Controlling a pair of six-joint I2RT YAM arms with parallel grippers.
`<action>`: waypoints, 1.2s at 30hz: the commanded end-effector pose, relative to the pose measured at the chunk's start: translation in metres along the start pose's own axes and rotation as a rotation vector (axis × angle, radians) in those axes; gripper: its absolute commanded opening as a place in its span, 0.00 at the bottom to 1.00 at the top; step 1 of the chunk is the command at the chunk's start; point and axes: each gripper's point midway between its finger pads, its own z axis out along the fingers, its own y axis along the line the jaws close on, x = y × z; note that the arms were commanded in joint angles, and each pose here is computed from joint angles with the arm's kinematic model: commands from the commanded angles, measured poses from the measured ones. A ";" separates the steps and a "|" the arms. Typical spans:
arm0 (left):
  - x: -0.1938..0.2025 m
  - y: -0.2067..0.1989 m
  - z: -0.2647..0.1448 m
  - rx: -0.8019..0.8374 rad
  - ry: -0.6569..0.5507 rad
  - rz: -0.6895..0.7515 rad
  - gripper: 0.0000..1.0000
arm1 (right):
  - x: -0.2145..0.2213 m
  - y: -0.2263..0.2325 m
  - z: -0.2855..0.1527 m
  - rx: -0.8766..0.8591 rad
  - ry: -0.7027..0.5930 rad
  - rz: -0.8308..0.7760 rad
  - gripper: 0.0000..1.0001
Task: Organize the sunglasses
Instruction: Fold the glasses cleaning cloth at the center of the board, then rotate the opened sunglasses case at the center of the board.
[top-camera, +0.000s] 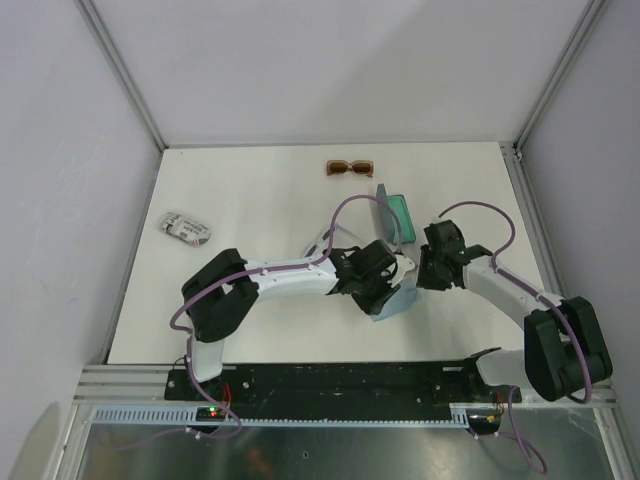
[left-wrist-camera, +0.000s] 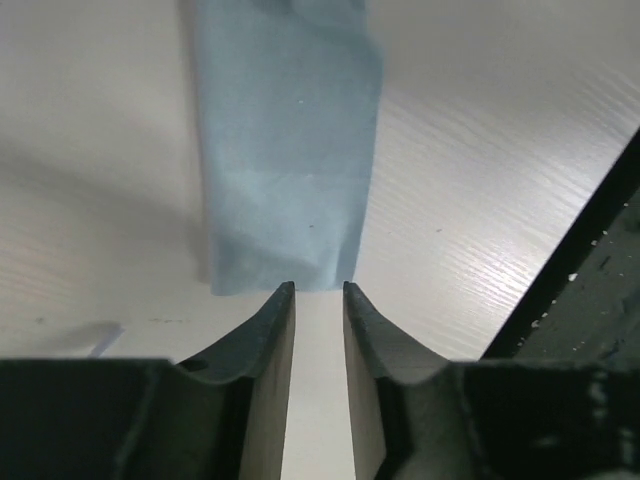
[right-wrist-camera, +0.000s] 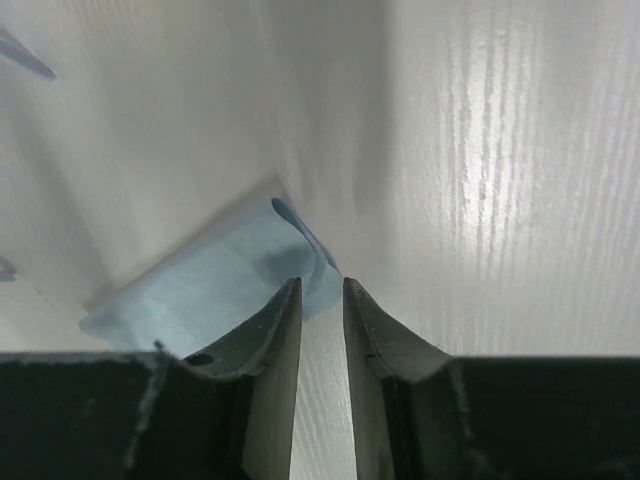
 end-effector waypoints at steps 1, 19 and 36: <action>-0.006 -0.025 -0.002 0.122 -0.024 -0.012 0.33 | -0.012 -0.005 -0.015 0.000 -0.076 0.047 0.31; -0.025 0.043 -0.028 -0.061 -0.141 -0.195 0.39 | -0.026 0.017 0.008 -0.073 -0.077 -0.021 0.37; -0.018 0.059 -0.021 -0.072 -0.128 -0.246 0.42 | -0.031 0.020 0.029 -0.017 -0.044 -0.070 0.34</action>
